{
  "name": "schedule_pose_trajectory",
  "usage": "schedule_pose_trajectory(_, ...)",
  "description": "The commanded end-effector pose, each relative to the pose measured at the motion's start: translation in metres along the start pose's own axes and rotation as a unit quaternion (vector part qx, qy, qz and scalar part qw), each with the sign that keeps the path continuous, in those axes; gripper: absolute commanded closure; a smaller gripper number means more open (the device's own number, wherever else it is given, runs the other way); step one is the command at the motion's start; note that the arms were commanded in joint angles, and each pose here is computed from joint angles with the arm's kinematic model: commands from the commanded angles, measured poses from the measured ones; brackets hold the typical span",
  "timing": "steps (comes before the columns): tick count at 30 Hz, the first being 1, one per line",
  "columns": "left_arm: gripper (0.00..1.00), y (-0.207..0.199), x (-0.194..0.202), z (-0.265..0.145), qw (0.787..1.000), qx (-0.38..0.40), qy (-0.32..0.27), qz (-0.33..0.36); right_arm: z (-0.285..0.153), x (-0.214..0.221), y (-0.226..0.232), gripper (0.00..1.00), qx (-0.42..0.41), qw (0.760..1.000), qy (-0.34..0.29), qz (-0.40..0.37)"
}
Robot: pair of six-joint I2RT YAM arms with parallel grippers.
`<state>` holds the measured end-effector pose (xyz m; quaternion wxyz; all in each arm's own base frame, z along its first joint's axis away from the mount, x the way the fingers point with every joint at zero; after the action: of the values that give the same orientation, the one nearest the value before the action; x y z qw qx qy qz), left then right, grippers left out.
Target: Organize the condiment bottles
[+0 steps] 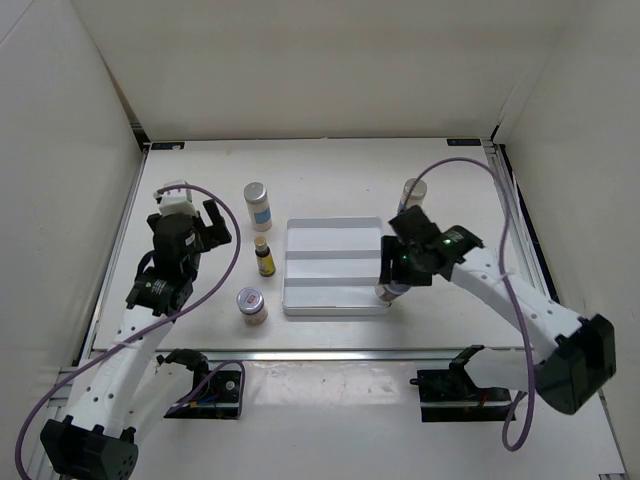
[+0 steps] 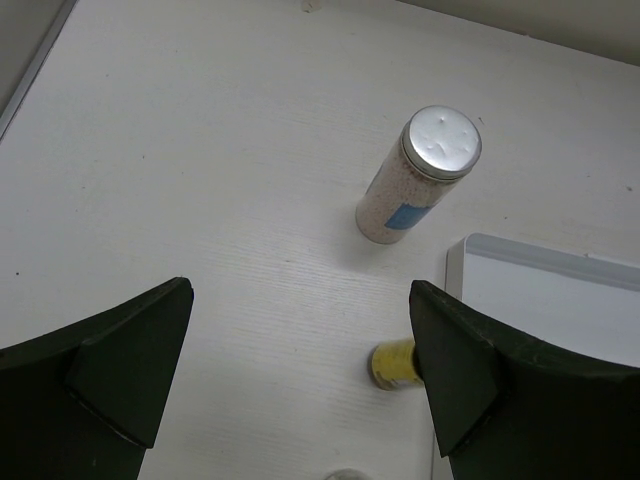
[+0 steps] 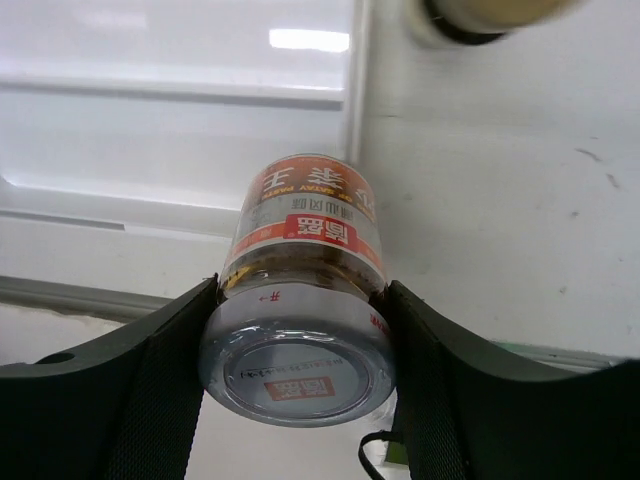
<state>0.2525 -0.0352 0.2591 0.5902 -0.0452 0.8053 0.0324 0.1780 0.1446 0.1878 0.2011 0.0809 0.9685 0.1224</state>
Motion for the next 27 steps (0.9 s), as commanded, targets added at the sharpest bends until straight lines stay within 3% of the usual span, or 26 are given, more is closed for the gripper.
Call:
schedule_pose_trajectory(1,0.0,0.003,0.004,-0.002,1.0,-0.014,-0.001,-0.012,0.01,-0.006,0.028,0.99,-0.009,0.999,-0.032,-0.038)
schedule_pose_trajectory(16,0.0,0.004,0.008,-0.001,1.0,-0.019,0.003,-0.015,0.065,0.011,0.04,0.99,0.06,0.995,-0.002,-0.081)
schedule_pose_trajectory(17,0.0,0.004,0.008,-0.001,1.0,-0.019,0.003,-0.015,0.068,0.012,0.04,0.92,0.064,0.995,0.001,-0.082)
schedule_pose_trajectory(18,0.0,0.002,0.008,-0.001,1.0,-0.011,0.005,-0.01,0.068,0.012,0.04,0.7,0.064,0.995,0.001,-0.082)
schedule_pose_trajectory(20,0.0,-0.001,0.009,-0.001,1.0,0.002,0.006,-0.01,0.068,0.012,0.04,0.58,0.064,0.995,0.001,-0.082)
schedule_pose_trajectory(21,0.0,-0.004,0.009,-0.001,1.0,0.015,0.008,-0.01,0.066,0.011,0.04,0.38,0.061,0.995,-0.002,-0.081)
schedule_pose_trajectory(23,0.0,-0.005,0.011,-0.002,1.0,0.02,0.014,-0.008,0.06,0.008,0.04,0.19,0.063,0.995,-0.008,-0.081)
schedule_pose_trajectory(24,0.0,-0.005,0.01,-0.003,1.0,0.02,0.015,-0.008,0.05,0.002,0.048,0.0,0.05,0.995,-0.024,-0.082)
schedule_pose_trajectory(27,0.0,-0.002,-0.003,-0.017,0.999,0.011,0.016,-0.039,0.019,-0.012,0.059,0.0,0.021,0.993,-0.079,-0.079)
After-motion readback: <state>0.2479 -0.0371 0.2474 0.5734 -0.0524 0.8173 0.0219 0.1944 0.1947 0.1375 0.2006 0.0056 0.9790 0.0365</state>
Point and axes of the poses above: each gripper's point midway between its finger pads, its own z axis out along the fingers, its own y axis along the line the jaws close on, x = y × z, the point moved 5 cm from there along -z, back along the fingers, and after that the axes turned 9 degrees about z, right-handed, at the moved point
